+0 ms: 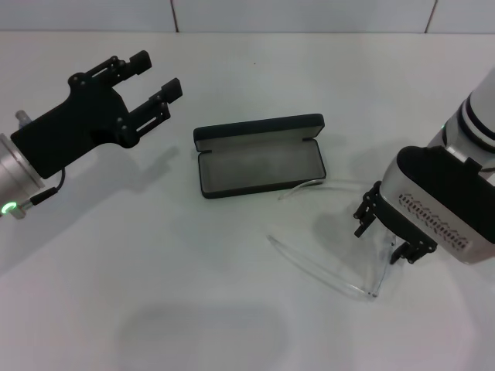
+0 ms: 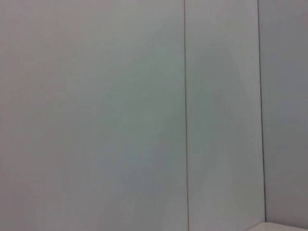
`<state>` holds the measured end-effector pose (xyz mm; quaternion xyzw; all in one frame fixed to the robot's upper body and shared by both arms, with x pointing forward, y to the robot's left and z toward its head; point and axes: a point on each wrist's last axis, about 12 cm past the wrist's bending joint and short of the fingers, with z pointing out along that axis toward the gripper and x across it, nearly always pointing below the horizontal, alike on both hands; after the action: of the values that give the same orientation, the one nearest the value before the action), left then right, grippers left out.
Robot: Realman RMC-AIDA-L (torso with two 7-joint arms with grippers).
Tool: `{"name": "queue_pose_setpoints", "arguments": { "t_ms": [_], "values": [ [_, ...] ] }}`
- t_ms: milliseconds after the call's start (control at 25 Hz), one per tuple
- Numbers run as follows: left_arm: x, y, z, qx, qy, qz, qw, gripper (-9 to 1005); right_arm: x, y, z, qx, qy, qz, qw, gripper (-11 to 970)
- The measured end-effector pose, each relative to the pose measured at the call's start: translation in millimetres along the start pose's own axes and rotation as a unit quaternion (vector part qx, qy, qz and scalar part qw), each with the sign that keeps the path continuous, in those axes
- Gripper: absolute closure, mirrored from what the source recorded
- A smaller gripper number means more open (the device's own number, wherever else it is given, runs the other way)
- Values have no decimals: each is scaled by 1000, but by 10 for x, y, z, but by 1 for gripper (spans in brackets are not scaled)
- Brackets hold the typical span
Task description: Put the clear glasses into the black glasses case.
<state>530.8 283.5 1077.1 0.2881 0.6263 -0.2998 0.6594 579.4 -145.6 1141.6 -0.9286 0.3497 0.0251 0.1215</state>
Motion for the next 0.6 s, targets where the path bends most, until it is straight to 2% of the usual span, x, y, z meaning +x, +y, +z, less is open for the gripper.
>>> {"name": "queue_pose_setpoints", "arguments": {
  "t_ms": [200, 400, 600],
  "values": [
    [4, -1, -1, -1, 0, -2, 1000, 385, 14, -21, -39, 4, -1, 16, 1000, 309],
    [-2, 12, -9, -10, -7, -10, 1000, 385, 42, 33, -81, 7, -21, 20, 1000, 507],
    [5, -7, 6, -10, -10, -15, 1000, 384, 135, 169, -280, 50, -80, 37, 995, 713]
  ]
}}
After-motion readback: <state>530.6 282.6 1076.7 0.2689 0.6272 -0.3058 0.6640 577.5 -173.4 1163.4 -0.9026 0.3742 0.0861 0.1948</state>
